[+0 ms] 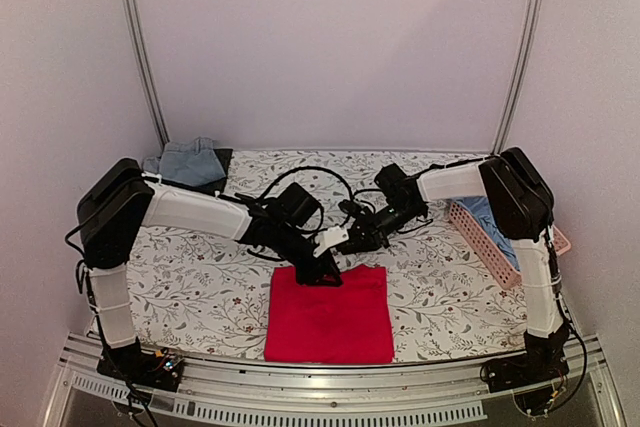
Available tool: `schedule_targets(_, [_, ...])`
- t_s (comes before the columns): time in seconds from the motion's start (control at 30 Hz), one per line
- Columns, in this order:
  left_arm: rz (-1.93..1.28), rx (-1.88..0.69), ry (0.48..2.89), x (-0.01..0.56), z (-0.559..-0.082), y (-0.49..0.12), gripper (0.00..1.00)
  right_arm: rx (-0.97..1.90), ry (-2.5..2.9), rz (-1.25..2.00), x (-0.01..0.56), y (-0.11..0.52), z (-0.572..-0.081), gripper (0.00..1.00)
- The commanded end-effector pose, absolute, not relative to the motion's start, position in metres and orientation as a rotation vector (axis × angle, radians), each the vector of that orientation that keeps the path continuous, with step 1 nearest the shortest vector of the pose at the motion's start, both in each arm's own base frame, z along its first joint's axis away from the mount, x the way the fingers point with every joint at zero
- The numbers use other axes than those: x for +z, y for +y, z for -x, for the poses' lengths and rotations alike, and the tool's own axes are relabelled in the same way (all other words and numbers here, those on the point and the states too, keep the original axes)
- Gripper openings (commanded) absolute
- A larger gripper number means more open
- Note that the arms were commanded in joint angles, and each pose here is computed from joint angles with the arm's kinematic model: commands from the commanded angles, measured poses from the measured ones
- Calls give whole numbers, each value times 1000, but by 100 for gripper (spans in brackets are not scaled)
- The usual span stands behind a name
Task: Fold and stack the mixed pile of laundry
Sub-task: Adjust the square-folded T-shirt at the center of the board.
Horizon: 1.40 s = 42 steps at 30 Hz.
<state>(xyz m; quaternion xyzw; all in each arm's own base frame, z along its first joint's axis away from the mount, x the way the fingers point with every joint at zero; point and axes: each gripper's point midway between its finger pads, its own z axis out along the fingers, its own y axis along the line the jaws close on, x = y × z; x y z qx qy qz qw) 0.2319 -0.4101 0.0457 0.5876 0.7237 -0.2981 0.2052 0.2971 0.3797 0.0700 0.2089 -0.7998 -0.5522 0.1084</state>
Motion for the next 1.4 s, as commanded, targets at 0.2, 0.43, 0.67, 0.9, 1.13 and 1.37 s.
schedule_targets(0.2, [-1655, -774, 2003, 59, -242, -420, 0, -1579, -2236, -598, 37, 397, -272, 8])
schedule_targets(0.43, [-1623, -754, 1998, 71, -256, -420, 0, -1481, -2235, -560, 3, 390, -257, 4])
schedule_targets(0.67, [-1579, -697, 2031, 61, -280, -413, 0, -1481, -2236, -584, 5, 392, -254, 3])
schedule_targets(0.9, [-1553, -690, 2022, 57, -292, -419, 0, -1480, -2246, -594, 7, 392, -256, 4])
schedule_targets(1.13, [-1428, -703, 2091, 72, -293, -399, 32, -1510, -2517, -616, 52, 370, -331, 38])
schedule_targets(1.37, [-950, -971, 2281, 113, -311, -344, 46, -1552, -2763, -591, 126, 316, -374, 48])
